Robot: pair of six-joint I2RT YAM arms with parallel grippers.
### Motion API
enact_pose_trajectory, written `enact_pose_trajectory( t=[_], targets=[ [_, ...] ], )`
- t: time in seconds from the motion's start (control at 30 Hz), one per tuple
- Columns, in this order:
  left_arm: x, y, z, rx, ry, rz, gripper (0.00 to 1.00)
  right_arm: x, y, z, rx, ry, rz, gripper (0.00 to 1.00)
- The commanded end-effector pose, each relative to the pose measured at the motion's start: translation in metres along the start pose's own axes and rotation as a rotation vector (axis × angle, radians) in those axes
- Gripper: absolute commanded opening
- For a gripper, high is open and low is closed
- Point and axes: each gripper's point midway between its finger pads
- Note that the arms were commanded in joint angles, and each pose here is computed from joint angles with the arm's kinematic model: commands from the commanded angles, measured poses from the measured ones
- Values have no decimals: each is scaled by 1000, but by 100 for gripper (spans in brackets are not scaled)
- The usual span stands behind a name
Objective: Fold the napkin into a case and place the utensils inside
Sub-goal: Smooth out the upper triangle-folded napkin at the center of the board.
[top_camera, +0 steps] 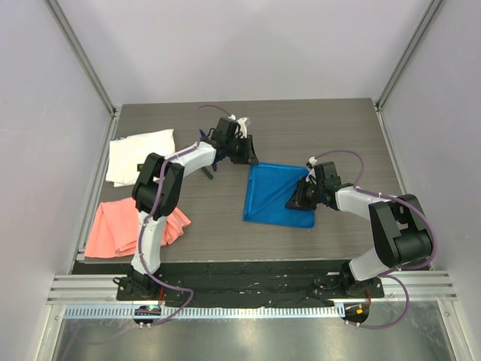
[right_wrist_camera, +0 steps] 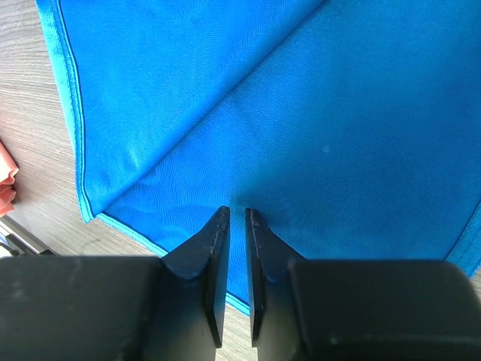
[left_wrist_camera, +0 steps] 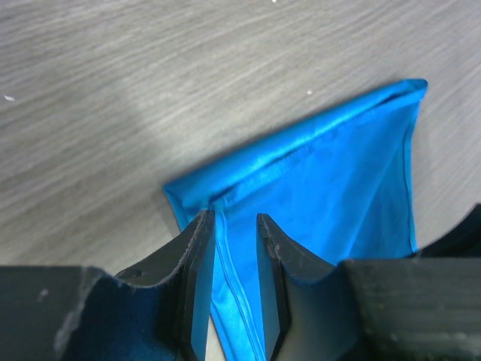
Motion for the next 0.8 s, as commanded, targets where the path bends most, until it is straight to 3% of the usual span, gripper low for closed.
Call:
enact_pose_trajectory(
  t=[0.0, 0.37, 0.7, 0.77],
  targets=[
    [19, 9, -5, 1, 40, -54, 34, 3, 1, -1, 4, -23, -22, 20],
    [4, 23, 7, 48, 29, -4, 38, 2, 2, -3, 5, -22, -25, 18],
    [-13, 33, 5, 105, 78, 4, 32, -1, 4, -4, 8, -16, -19, 16],
    [-12, 33, 4, 108, 79, 9, 27, 0, 4, -4, 9, -19, -21, 16]
  ],
)
Point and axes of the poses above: each gripper's point midway between its finger pads, its own y axis out along the fingers, its own z axis along the line the jaws close on, x = y × z, and after that the axes turned 9 degrees about -y, right-handed
